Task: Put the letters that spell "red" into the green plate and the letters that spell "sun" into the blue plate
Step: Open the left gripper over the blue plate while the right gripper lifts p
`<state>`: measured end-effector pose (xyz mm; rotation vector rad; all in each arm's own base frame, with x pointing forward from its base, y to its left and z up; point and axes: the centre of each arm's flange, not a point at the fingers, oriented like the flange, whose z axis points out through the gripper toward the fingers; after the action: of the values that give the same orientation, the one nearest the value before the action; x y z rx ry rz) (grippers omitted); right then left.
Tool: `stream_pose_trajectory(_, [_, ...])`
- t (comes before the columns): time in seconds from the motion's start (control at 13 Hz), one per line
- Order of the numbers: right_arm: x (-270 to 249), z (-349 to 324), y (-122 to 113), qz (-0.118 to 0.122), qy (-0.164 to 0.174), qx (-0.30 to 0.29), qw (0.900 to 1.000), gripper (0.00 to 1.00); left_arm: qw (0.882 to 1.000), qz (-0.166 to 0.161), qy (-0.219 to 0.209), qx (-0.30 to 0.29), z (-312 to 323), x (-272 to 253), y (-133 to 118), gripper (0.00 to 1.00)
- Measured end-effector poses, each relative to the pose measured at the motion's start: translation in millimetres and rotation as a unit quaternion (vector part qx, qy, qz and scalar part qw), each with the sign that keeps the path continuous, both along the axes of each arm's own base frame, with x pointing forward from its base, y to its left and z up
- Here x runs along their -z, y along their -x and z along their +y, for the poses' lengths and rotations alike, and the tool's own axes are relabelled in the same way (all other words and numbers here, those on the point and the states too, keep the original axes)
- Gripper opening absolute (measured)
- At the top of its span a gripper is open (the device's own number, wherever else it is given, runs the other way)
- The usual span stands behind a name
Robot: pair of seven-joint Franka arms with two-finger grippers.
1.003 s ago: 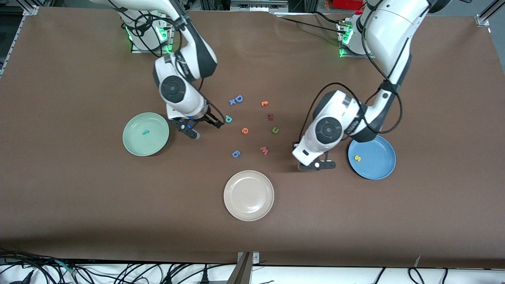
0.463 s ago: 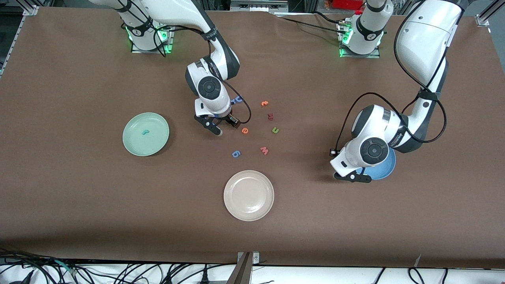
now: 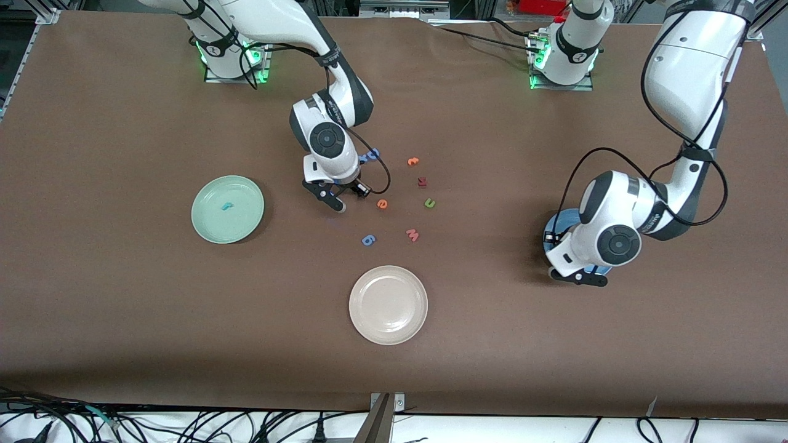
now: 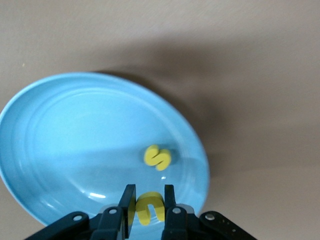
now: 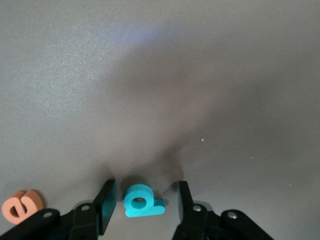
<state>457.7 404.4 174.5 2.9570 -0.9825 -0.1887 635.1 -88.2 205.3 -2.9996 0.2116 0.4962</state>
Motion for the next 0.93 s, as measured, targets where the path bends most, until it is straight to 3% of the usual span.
stream_pose_trajectory(0.23, [0,0,0,0.000,0.000,0.000,1.000,0.58,1.000,0.013,0.004,0.000,19,12,8,0.27])
stream_pose_trajectory(0.39, [0,0,0,0.000,-0.001,0.001,1.000,0.58,1.000,0.018,0.008,0.005,27,17,11,0.44])
stream_pose_trajectory(0.77, [0,1,1,0.006,-0.008,0.013,1.000,0.57,0.999,0.003,0.030,0.038,-19,-5,12,0.99])
stream_pose_trajectory(0.93, [-1,1,0,0.003,-0.011,0.015,1.000,0.49,0.997,-0.010,0.044,0.058,-52,-25,14,1.00])
